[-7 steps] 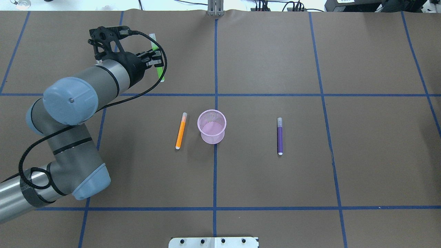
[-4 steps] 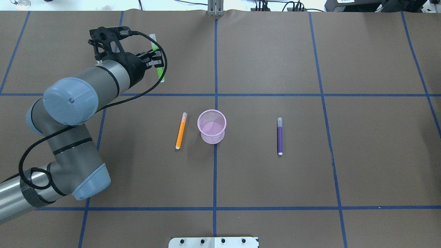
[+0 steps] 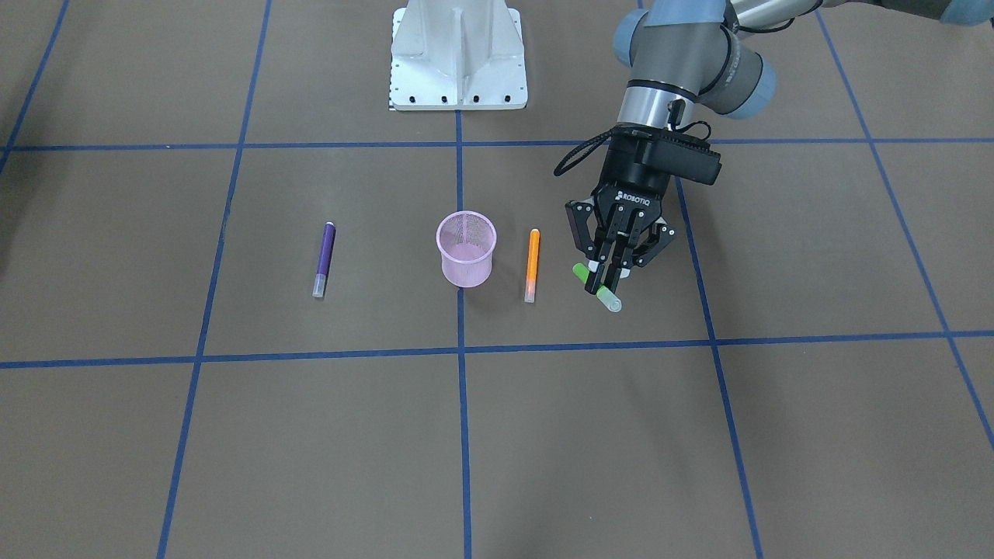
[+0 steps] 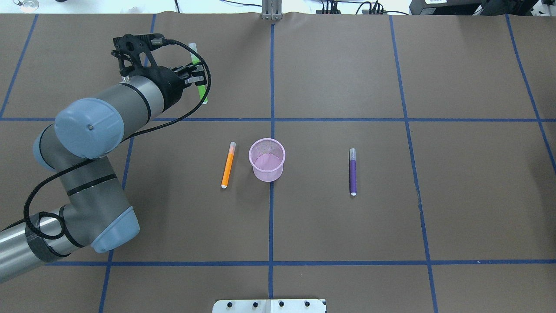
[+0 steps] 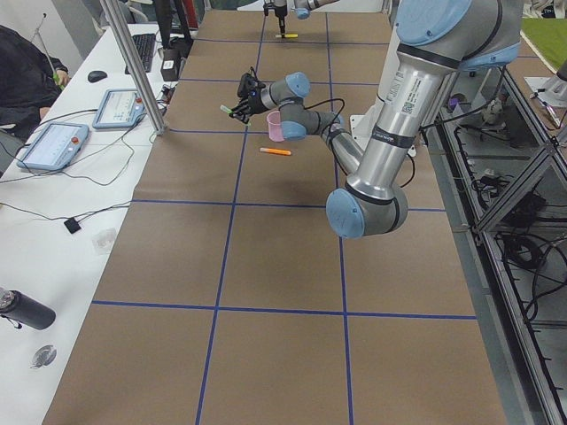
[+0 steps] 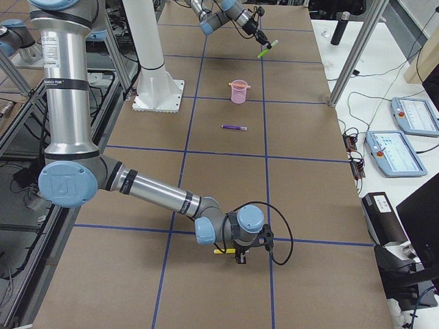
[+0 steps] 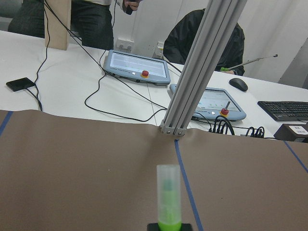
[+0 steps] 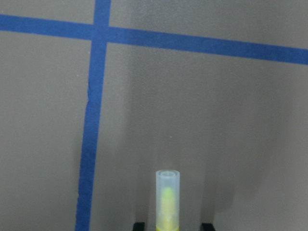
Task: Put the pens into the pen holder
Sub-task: 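Lift the green marker with the left gripper while the right grasps the yellow marker, then lower the green marker into the lavender cup and open the left gripper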
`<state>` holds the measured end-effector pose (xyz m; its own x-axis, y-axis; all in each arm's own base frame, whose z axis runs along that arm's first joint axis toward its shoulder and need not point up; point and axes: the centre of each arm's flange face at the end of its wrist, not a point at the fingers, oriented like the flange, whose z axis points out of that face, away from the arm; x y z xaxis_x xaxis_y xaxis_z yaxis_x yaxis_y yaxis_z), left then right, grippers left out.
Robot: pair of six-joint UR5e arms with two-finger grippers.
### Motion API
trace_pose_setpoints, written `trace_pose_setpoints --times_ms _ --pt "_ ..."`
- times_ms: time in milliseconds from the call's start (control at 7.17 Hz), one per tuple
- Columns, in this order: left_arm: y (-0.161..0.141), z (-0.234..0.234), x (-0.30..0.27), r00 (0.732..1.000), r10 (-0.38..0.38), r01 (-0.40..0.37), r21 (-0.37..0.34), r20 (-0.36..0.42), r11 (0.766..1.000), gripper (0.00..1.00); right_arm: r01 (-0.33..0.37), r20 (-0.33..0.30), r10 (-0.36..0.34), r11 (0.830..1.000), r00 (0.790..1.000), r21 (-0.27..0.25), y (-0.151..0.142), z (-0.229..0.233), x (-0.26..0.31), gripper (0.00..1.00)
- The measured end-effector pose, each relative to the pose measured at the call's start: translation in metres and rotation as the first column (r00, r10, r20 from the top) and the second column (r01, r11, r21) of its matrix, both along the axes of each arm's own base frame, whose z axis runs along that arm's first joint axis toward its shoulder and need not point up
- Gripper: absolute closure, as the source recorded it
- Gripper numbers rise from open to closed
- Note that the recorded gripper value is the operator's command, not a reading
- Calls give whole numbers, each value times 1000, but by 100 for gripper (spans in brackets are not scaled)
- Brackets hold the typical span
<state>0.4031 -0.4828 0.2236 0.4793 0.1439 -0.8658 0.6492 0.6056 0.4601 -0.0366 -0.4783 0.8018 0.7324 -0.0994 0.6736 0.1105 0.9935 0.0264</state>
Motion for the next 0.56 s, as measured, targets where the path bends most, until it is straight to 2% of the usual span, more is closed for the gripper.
trace_pose_setpoints --times_ms 279,558 --pt "1 -1 1 1000 3 -3 1 -1 1000 100 1 2 -1 1000 1000 11 -4 -5 -1 100" --pt "12 -9 14 1000 17 -17 16 -11 1000 100 -17 17 17 999 1000 51 -16 -34 -3 100"
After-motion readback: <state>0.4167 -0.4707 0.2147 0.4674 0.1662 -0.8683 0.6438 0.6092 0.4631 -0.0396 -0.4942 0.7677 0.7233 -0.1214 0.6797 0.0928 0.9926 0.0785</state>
